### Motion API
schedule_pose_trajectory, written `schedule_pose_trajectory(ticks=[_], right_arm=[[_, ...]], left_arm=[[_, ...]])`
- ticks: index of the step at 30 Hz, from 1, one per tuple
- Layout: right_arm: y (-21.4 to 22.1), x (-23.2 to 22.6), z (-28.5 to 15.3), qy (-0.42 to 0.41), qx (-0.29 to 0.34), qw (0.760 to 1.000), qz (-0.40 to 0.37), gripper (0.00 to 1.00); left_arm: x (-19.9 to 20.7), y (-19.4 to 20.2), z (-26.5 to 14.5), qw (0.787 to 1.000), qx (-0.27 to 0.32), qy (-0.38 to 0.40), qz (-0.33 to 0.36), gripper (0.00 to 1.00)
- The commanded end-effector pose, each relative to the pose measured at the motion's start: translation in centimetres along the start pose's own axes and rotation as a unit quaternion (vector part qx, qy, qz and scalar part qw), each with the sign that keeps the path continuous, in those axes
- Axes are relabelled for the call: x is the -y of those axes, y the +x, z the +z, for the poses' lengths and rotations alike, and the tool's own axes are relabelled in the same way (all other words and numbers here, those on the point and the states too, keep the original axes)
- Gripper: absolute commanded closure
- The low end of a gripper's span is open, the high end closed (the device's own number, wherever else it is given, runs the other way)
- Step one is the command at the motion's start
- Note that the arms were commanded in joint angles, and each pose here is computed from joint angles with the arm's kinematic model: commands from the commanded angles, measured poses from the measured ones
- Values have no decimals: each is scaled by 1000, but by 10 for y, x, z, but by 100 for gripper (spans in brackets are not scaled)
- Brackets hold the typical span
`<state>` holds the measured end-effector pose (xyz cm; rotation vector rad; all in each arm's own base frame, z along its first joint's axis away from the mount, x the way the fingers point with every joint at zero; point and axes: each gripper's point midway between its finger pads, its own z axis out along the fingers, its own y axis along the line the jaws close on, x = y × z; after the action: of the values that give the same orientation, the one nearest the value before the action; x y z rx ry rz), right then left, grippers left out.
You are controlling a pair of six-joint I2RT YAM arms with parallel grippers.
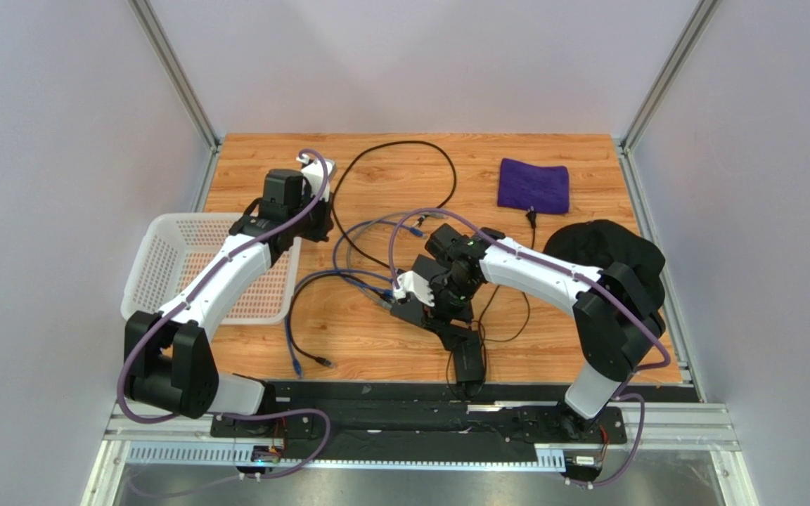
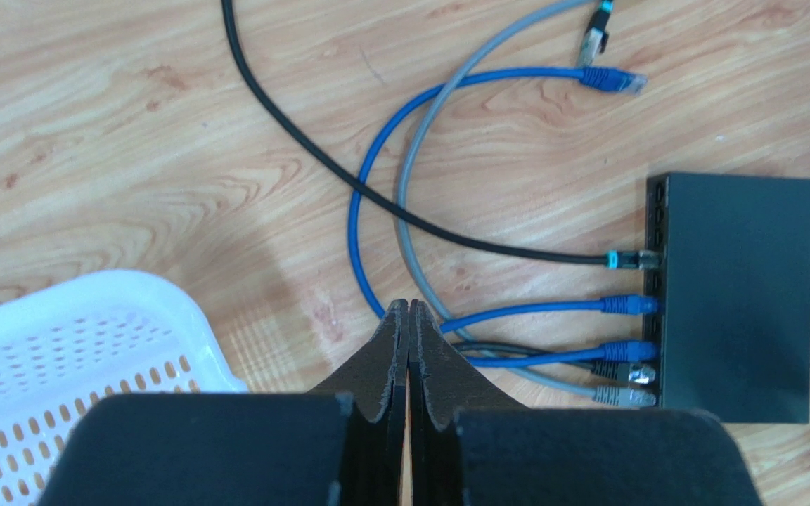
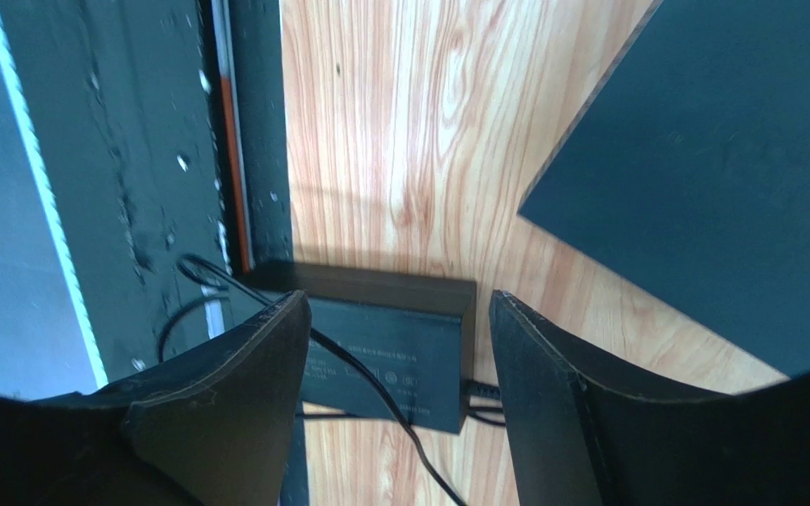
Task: Pull the plug from the switch port
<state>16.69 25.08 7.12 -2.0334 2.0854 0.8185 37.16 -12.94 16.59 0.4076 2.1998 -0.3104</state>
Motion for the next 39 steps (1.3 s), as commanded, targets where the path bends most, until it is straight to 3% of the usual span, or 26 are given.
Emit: schedule_pose_trajectory(ticks=[1, 4, 9, 15, 17, 22, 31, 33, 35, 37, 39], right_arm=[[32, 5, -3, 15, -65, 996, -54, 34], [50, 5, 5, 20, -89, 992, -82, 34], [40, 0, 11, 28, -69, 993, -87, 31], [37, -6, 12, 22, -51, 995, -82, 21], [45, -8, 15, 16, -63, 994, -82, 25], [72, 17, 12, 70, -126, 987, -75, 43], [112, 101, -65, 194, -118, 973, 28, 50], [96, 116, -91, 225, -90, 969, 46, 49], [72, 100, -98, 191, -49, 979, 48, 46], [39, 74, -104, 146, 5, 989, 34, 39], [21, 55, -91, 123, 7, 992, 1, 30]], left_arm=[[0, -11, -14, 999, 33, -4, 17, 100], [1, -13, -12, 999, 38, 2, 4, 100], [1, -12, -9, 999, 32, 5, 2, 100], [4, -6, -3, 1000, 20, 14, -8, 100], [5, -6, -1, 1000, 19, 18, -13, 100], [6, -4, 5, 999, 13, 23, -20, 100], [9, -2, 12, 999, 9, 31, -26, 100], [8, -1, 13, 999, 7, 32, -28, 100], [9, -3, 13, 999, 10, 35, -27, 100], [10, -4, 12, 999, 11, 35, -28, 100], [9, -5, 10, 999, 14, 34, -25, 100]])
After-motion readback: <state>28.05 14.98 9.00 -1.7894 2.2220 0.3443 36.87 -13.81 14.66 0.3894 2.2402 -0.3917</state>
